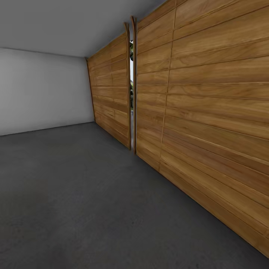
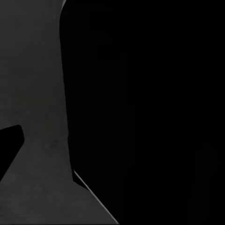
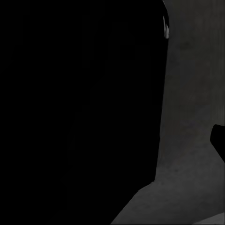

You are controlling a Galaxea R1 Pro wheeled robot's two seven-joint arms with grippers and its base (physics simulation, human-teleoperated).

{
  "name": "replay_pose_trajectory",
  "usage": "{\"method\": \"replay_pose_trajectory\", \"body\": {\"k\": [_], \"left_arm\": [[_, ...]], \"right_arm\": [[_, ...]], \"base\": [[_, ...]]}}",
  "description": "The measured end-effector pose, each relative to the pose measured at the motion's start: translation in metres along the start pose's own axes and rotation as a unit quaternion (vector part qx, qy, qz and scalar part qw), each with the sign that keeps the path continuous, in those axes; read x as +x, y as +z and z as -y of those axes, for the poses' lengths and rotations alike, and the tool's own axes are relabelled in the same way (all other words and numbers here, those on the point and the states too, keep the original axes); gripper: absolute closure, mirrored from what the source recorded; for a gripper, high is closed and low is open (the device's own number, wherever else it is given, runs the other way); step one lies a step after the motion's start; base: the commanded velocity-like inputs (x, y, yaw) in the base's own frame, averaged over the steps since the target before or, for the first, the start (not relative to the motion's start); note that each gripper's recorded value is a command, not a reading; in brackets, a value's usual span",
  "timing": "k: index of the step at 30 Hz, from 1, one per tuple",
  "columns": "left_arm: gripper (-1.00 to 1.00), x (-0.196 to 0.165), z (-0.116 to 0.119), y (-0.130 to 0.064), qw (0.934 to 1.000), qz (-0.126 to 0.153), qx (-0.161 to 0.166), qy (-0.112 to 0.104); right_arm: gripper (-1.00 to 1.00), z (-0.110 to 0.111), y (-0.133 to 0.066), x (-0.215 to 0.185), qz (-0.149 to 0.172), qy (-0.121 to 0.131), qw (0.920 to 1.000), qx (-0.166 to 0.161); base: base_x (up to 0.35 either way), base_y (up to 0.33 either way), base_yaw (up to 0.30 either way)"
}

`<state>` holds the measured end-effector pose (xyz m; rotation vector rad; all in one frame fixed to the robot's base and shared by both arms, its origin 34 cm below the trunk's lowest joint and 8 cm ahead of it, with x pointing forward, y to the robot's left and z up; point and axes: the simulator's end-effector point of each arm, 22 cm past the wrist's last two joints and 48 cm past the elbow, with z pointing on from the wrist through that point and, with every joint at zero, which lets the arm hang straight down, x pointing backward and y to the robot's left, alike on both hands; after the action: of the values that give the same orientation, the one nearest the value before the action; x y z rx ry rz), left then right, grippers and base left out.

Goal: Move the two storage containers from the living room to the garage. In the garage, place one container on the floor and stack the other container on top of it (either order is fine).

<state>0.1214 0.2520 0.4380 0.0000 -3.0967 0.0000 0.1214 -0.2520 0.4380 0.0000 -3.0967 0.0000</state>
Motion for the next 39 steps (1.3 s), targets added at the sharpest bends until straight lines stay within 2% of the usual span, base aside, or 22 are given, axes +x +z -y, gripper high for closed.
{"method": "replay_pose_trajectory", "body": {"k": [2, 5, 11, 22, 34, 35, 36, 39], "left_arm": [[-1.0, -0.005, -0.006, 0.0, 1.0, 0.007, -0.004, -0.001], [-1.0, -0.005, -0.006, 0.0, 1.0, 0.007, -0.005, -0.001], [-1.0, -0.021, -0.009, 0.0, 0.9997, 0.025, -0.006, -0.001], [-1.0, -0.023, -0.009, -0.001, 0.9996, 0.027, -0.006, -0.001], [-1.0, -0.023, -0.009, -0.001, 0.9996, 0.027, -0.006, 0.0], [-1.0, -0.023, -0.009, -0.001, 0.9996, 0.027, -0.006, 0.0], [-1.0, -0.023, -0.009, -0.001, 0.9996, 0.027, -0.006, -0.001], [-1.0, -0.023, -0.009, -0.001, 0.9996, 0.027, -0.006, -0.001]], "right_arm": [[-1.0, -0.002, 0.0, -0.006, 0.005, -0.006, 1.0, -0.001], [-1.0, -0.002, 0.0, -0.006, 0.005, -0.013, 0.9999, -0.001], [-1.0, -0.003, 0.0, -0.007, 0.01, -0.023, 0.9997, -0.001], [-1.0, -0.003, 0.0, -0.007, 0.011, -0.052, 0.9986, -0.001], [-1.0, -0.004, 0.0, -0.012, 0.022, -0.087, 0.996, -0.002], [-1.0, -0.007, 0.0, -0.012, 0.022, -0.226, 0.9738, -0.005], [-1.0, -0.008, 0.0, -0.011, 0.021, -0.304, 0.9523, -0.007], [-1.0, -0.008, 0.0, -0.011, 0.022, -0.308, 0.9512, -0.007]], "base": [[0.0, 0.0, 0.0], [0.0, 0.0, 0.0], [0.0, 0.0, 0.0], [0.0, 0.0, 0.002], [0.0, 0.0, 0.231], [0.0, 0.0, 0.27], [0.0, 0.0, 0.27], [0.0, 0.0, 0.271]]}}
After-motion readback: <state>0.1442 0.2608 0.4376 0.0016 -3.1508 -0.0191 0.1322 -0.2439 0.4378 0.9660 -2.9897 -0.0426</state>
